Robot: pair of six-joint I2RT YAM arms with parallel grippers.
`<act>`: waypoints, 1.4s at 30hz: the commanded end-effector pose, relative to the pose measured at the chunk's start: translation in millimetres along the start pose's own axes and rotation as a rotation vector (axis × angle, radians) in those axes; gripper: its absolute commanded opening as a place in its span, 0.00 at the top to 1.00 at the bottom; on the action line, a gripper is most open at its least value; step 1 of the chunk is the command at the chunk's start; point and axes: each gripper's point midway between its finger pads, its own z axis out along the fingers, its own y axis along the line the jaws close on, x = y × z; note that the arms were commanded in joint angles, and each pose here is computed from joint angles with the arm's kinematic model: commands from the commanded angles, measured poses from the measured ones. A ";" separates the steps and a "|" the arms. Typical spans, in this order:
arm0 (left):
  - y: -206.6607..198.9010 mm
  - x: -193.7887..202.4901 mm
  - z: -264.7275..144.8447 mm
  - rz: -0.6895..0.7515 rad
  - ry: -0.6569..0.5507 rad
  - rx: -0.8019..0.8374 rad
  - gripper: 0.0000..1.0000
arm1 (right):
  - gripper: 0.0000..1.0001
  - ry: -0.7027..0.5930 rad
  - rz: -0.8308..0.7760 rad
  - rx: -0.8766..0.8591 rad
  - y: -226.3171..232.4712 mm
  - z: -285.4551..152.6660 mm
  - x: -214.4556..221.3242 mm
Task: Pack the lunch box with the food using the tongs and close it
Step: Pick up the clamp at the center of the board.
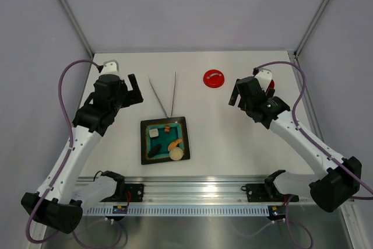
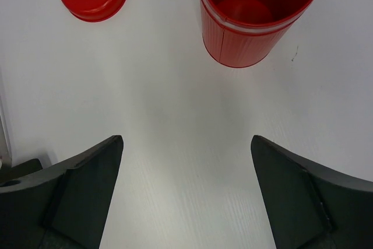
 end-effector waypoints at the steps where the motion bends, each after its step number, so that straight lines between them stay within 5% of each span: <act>1: -5.0 -11.8 -4.3 -0.015 -0.030 0.020 0.01 | 0.01 -0.014 0.021 -0.030 2.9 -2.6 -2.6; 9: 7.0 -0.4 5.1 0.006 0.035 -0.065 0.01 | 0.01 -0.017 0.021 -0.151 19.9 -6.0 -0.1; 29: -80.3 75.5 117.2 0.051 0.343 -0.010 0.01 | 0.01 0.002 0.049 -0.177 18.8 -11.4 7.6; 42: -113.9 107.5 175.8 0.060 0.440 -0.004 0.02 | 0.01 0.001 0.047 -0.134 10.0 -7.7 12.1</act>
